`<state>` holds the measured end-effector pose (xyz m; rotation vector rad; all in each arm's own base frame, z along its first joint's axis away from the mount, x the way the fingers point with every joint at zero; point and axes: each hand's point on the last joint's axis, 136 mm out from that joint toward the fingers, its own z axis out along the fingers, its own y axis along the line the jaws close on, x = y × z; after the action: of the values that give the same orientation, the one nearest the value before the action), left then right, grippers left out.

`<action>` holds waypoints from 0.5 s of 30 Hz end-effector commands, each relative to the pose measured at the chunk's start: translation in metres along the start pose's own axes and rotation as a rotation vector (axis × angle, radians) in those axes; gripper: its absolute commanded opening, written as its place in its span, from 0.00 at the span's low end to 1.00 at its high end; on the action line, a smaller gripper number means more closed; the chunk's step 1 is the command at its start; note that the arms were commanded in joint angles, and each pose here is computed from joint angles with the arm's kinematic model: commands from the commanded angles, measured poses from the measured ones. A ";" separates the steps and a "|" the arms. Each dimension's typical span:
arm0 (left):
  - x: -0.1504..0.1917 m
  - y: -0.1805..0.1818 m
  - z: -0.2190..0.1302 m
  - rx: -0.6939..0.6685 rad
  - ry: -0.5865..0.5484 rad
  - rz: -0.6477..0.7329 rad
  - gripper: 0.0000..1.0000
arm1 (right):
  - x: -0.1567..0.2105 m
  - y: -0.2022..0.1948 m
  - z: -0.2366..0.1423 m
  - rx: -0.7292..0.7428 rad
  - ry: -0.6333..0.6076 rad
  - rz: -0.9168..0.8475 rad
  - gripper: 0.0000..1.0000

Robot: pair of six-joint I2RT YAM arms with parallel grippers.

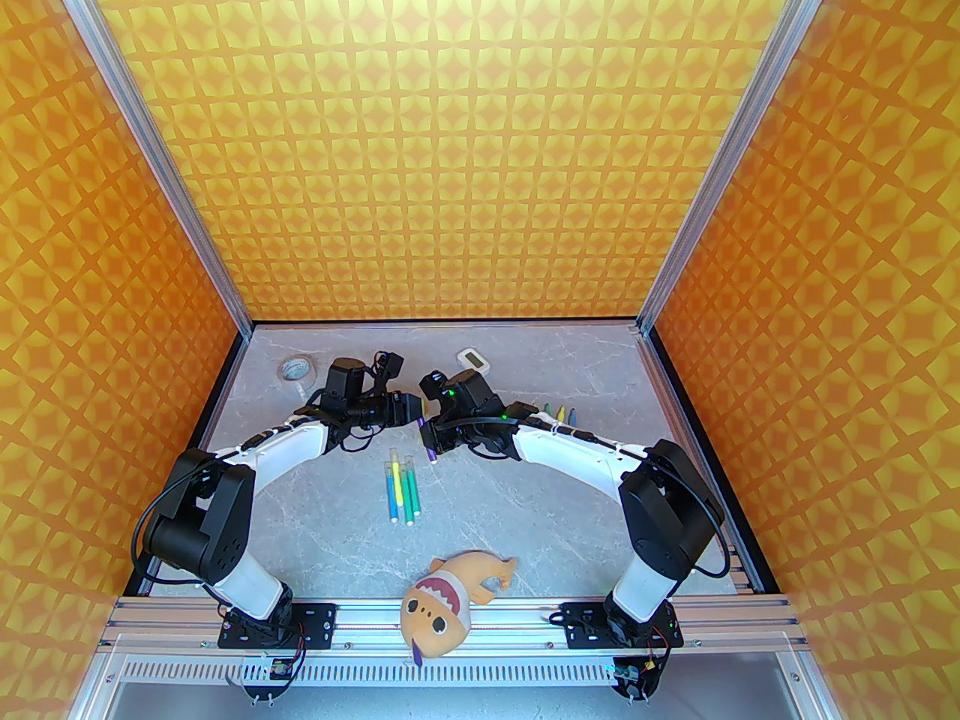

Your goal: Open the pen caps

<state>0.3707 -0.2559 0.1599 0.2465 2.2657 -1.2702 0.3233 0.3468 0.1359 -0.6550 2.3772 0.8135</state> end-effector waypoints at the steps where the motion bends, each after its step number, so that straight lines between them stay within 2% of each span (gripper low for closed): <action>1: -0.007 -0.007 0.002 0.019 -0.007 0.008 0.15 | -0.008 0.003 -0.009 -0.010 -0.054 -0.029 0.14; 4: -0.009 -0.009 0.002 0.025 -0.012 0.008 0.10 | -0.005 0.003 -0.008 -0.017 -0.070 -0.029 0.25; 8: -0.012 -0.015 0.001 0.046 -0.017 0.009 0.08 | -0.004 0.002 -0.005 -0.028 -0.087 -0.026 0.31; 15: -0.016 -0.022 -0.001 0.071 -0.021 0.009 0.07 | -0.004 0.001 -0.002 -0.036 -0.102 -0.025 0.32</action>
<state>0.3722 -0.2587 0.1666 0.2358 2.2518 -1.3009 0.3217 0.3455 0.1286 -0.6503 2.3165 0.8355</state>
